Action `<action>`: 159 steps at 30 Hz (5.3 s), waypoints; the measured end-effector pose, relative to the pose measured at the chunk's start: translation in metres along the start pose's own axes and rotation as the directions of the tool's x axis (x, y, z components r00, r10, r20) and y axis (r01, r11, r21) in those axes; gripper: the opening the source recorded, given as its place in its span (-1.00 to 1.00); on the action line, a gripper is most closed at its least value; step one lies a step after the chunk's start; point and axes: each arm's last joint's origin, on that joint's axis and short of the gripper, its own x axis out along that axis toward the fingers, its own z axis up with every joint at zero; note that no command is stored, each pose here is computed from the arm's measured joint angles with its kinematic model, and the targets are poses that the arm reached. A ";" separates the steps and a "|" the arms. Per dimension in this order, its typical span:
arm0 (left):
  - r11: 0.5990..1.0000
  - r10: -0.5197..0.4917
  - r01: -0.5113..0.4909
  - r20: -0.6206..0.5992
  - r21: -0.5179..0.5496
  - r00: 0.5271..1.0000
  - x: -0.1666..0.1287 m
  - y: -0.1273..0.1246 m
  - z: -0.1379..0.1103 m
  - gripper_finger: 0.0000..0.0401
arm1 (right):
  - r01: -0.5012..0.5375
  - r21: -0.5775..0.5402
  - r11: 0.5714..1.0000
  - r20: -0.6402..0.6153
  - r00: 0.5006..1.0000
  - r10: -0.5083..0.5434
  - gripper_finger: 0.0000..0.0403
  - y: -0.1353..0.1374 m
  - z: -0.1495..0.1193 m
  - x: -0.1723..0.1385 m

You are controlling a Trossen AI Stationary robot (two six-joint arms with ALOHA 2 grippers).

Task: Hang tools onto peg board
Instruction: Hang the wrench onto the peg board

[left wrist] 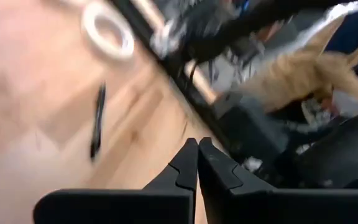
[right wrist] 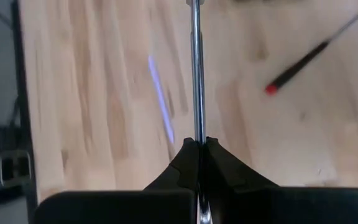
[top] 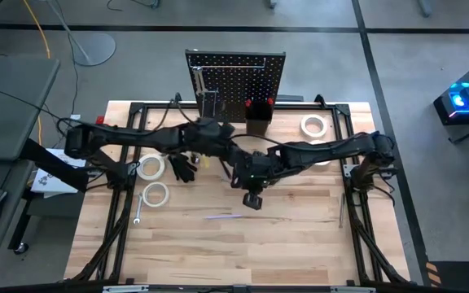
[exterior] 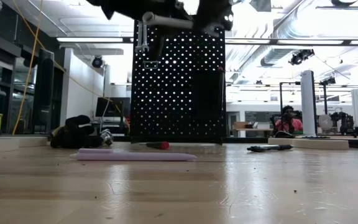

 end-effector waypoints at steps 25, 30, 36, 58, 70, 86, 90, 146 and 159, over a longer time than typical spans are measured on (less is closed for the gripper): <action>0.883 0.005 -0.061 -0.119 -0.466 0.993 0.035 0.057 0.011 -1.00 | -0.005 -0.261 0.965 -0.387 0.917 -0.100 -1.00 0.017 -0.039 -0.030; 0.939 -0.059 0.024 -0.092 -0.344 0.994 0.030 0.048 0.016 -1.00 | 0.051 -0.191 0.980 -0.308 0.945 -0.109 -1.00 0.021 -0.029 -0.045; 0.999 -0.010 0.008 -0.048 -0.042 0.999 -0.014 0.023 0.026 -1.00 | 0.151 -0.154 0.976 -0.157 0.972 -0.175 -1.00 0.022 -0.023 -0.078; 0.927 -0.196 0.024 0.429 0.374 0.882 -0.230 -0.092 -0.012 -1.00 | -0.164 0.168 0.972 0.749 0.662 -0.018 -1.00 -0.100 0.058 -0.066; 0.909 -0.221 -0.019 0.519 0.417 0.826 -0.249 -0.098 -0.013 -1.00 | -0.347 0.289 0.892 0.891 0.438 -0.119 -1.00 -0.155 0.073 -0.054; 0.915 -0.199 -0.024 0.501 0.403 0.842 -0.234 -0.100 -0.015 -1.00 | -0.380 0.306 0.873 0.926 0.330 -0.181 -1.00 -0.159 0.083 -0.041; 0.915 -0.200 -0.023 0.502 0.403 0.842 -0.234 -0.100 -0.015 -1.00 | -0.385 0.296 0.874 0.931 0.321 -0.174 -1.00 -0.158 0.084 -0.039; 0.920 -0.189 -0.030 0.511 0.390 0.839 -0.234 -0.100 -0.015 -1.00 | -0.185 0.494 0.849 0.808 0.459 -0.370 -0.97 -0.174 0.097 -0.028; 0.922 -0.192 -0.027 0.514 0.387 0.836 -0.236 -0.099 -0.014 -1.00 | -0.064 0.524 0.850 0.768 0.466 -0.438 -0.15 -0.174 0.092 -0.033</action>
